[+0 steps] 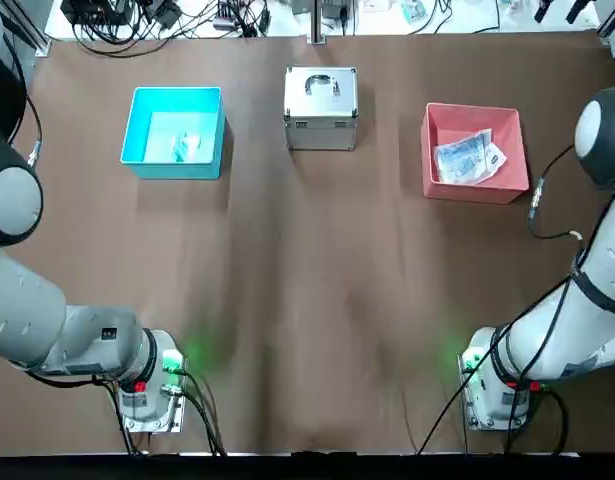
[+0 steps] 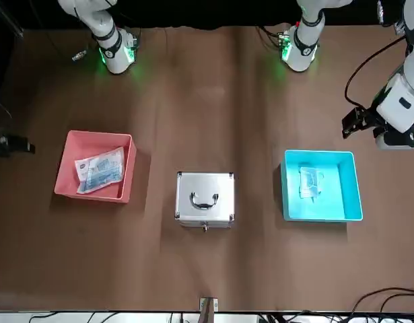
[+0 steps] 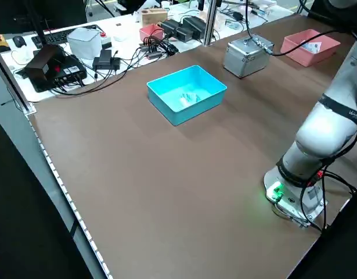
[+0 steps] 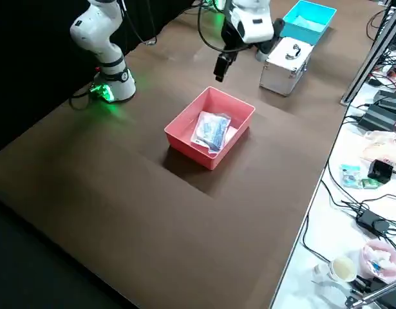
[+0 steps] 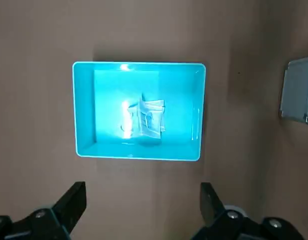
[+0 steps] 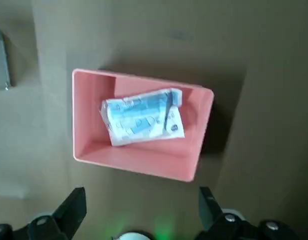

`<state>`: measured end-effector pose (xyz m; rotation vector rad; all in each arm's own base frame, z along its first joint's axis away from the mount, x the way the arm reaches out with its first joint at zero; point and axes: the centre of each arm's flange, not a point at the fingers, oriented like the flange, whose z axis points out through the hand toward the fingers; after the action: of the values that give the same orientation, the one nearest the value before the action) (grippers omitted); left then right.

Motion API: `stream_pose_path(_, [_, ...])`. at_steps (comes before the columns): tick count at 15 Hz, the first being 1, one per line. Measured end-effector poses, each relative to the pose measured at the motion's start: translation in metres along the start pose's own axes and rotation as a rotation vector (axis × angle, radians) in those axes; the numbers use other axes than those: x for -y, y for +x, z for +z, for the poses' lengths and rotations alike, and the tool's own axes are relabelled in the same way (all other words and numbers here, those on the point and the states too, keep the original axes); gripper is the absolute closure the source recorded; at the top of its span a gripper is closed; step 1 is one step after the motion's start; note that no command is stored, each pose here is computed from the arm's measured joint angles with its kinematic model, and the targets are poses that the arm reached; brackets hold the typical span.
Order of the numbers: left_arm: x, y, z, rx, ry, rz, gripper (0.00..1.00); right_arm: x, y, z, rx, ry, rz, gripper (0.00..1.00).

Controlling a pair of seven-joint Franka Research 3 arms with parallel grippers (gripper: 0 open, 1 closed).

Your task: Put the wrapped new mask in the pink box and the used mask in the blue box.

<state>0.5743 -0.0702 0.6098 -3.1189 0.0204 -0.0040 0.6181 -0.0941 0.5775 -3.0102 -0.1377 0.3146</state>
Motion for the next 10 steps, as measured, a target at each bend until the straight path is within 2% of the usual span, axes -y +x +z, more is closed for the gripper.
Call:
stream_pose_path(4, [0.000,0.000,0.000,0.003,0.000,0.003,0.00,0.032,-0.032,-0.014,0.004,-0.014,-0.004,0.01])
stream_pose_path(10, [0.000,0.000,0.001,0.004,0.000,0.005,0.00,0.061,-0.058,-0.047,-0.169,-0.051,-0.002,0.01])
